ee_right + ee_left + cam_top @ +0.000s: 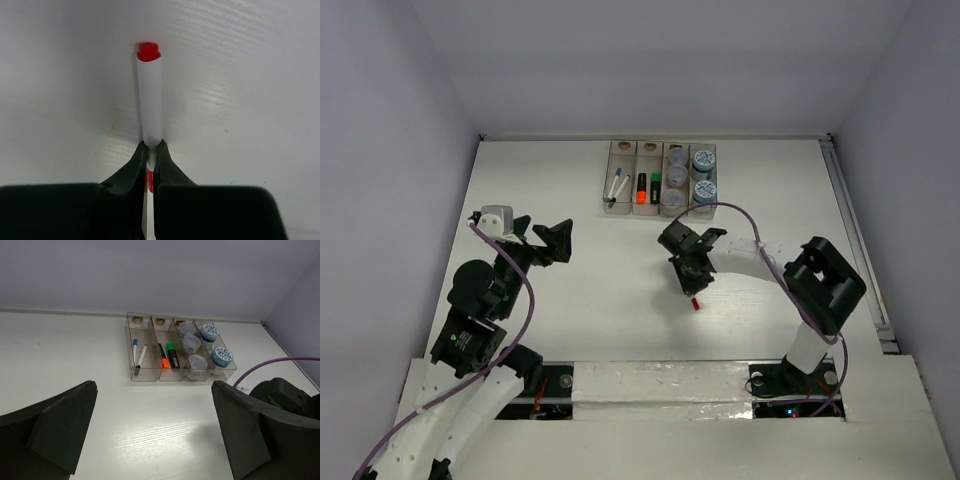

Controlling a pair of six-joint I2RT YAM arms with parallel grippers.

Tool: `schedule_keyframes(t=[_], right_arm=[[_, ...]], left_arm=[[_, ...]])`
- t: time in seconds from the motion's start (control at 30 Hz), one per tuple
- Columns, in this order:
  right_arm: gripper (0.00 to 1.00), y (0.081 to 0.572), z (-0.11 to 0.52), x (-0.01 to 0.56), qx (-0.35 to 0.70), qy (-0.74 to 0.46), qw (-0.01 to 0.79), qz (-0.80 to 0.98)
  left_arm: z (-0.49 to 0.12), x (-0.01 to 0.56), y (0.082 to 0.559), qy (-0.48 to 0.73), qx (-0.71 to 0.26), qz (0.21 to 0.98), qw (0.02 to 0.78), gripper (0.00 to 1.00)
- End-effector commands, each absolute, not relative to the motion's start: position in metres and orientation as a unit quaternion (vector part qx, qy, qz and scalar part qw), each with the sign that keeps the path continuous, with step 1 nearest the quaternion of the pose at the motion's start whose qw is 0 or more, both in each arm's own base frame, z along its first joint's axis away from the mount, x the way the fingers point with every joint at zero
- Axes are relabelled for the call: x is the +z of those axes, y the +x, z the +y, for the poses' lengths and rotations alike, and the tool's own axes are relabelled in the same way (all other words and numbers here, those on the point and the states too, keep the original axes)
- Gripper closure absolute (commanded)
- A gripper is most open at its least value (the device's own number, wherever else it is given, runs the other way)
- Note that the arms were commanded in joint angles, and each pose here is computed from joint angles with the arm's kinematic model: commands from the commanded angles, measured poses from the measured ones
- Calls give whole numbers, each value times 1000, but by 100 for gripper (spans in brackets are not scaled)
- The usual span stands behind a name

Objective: Sort the stationery into containers
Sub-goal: Pick up the pen from the center of the board, then place the pen in the storage box.

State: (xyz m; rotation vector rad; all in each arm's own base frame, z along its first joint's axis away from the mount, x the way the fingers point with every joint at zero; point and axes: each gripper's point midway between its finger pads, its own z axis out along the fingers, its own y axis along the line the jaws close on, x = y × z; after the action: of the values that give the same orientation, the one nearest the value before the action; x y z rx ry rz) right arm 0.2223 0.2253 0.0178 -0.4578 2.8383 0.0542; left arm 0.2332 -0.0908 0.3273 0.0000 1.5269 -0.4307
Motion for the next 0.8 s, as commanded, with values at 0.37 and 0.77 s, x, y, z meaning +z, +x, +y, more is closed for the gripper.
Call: schedule_keyframes(t=[0.37, 0.77], right_arm=[[100, 397, 371, 193, 273, -111, 441, 848], [100, 539, 399, 195, 319, -24, 490, 811]], left_arm=[[-91, 335, 235, -4, -200, 673, 712, 1], [-88, 331, 238, -11, -187, 678, 711, 1]])
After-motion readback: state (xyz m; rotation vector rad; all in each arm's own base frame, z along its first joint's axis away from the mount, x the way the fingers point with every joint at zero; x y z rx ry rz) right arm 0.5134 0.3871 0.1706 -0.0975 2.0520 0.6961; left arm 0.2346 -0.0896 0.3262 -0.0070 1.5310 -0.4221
